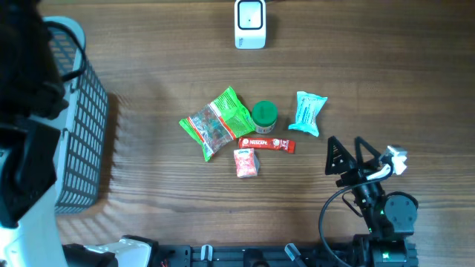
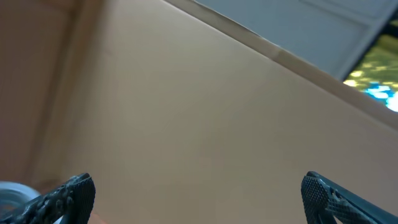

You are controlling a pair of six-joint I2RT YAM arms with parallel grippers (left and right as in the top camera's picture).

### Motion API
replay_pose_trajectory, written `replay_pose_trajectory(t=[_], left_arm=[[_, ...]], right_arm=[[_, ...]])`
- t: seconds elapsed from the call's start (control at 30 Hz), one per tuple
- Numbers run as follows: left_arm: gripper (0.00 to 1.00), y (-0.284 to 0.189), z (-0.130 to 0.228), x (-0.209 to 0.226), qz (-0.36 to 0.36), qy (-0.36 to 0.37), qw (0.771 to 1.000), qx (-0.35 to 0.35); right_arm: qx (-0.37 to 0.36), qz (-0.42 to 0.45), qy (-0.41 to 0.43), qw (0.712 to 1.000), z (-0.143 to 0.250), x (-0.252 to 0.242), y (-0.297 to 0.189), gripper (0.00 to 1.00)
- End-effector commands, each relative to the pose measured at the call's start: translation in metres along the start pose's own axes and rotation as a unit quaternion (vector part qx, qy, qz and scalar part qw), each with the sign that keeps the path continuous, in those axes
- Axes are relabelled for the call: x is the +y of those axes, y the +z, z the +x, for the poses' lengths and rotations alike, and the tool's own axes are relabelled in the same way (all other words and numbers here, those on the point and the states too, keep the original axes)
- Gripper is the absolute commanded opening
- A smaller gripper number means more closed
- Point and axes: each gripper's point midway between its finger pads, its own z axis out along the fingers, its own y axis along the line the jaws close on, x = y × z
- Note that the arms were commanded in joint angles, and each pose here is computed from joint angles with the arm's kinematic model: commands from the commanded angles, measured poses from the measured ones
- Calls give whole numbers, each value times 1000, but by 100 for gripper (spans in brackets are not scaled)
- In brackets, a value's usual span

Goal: Scan the item barcode
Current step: 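Retract the left arm and move the right gripper toward the Nescafe stick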

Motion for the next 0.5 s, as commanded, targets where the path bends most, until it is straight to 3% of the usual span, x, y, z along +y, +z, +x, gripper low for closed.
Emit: replay_pose_trajectory(t=[0.0,0.07,0.13,0.27,0.37,0.47], left_arm=[[100,6,1,25,-67,70,995,-7],[100,3,-1,30,-78,74,994,-7],[100,-8,-2,39,-80,81,993,4],[100,-39,-12,59,-74,68,995,-8],[100,-75,-10,90,-65,43,996,-35],[100,-115,-4,119,-29,3,997,-73]], right_arm=[[43,-136,62,988,3,53,-6,100],[23,-153,79,985,-9,62,-8,100],[46,-183,39,981,-9,79,-11,100],[95,-139,34,985,-15,79,1,100],[180,-46,61,981,-20,67,20,100],[288,89,37,953,-31,48,24,100]])
